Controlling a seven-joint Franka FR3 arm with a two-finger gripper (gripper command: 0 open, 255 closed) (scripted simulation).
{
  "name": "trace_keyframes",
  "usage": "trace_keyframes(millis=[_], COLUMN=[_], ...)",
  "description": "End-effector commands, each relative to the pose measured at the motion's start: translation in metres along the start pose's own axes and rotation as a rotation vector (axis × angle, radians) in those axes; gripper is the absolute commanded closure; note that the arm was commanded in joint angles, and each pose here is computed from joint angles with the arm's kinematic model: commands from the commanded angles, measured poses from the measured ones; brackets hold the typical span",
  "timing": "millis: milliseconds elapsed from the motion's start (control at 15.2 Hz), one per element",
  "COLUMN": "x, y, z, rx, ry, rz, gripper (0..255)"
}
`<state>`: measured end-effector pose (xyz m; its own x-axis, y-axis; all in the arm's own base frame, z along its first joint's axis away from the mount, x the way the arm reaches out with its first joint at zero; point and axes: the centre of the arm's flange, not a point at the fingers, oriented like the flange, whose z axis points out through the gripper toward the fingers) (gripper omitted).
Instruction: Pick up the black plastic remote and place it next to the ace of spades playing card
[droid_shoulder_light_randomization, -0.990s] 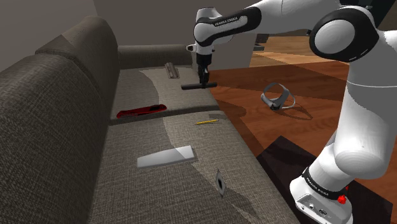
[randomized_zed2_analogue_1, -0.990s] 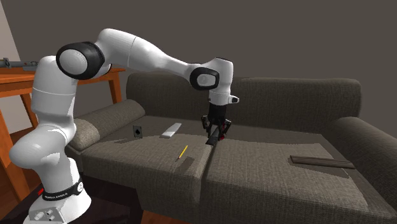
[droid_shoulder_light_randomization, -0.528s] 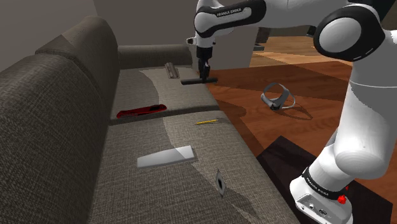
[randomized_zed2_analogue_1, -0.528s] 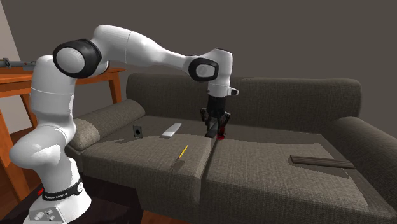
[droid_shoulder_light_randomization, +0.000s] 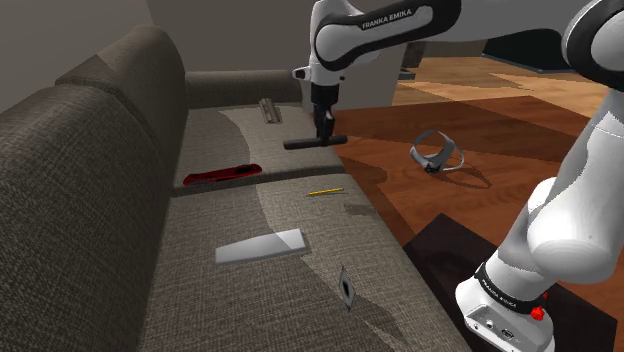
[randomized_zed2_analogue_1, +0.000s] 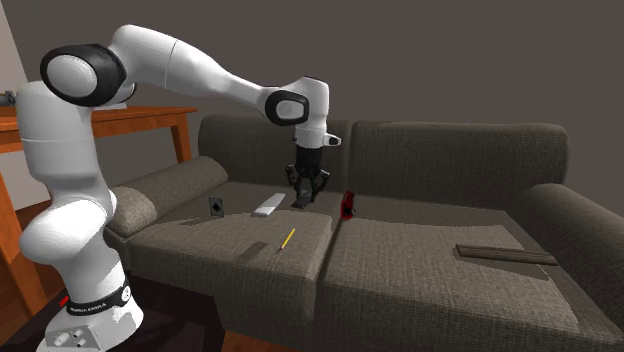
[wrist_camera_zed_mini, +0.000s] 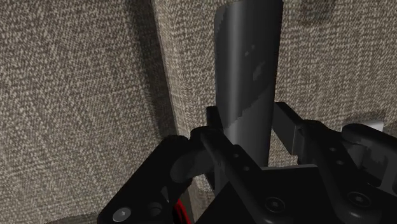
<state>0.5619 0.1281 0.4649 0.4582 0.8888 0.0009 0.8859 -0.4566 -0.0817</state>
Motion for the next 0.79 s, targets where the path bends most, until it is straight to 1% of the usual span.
trace_keyframes(millis=[0, 726], x=[0.004, 0.027], y=[-0.025, -0.168], z=[0.001, 0.013], rx=[0.000, 0.000], ry=[0.000, 0.000], rz=[0.001, 0.001], gripper=[255, 255])
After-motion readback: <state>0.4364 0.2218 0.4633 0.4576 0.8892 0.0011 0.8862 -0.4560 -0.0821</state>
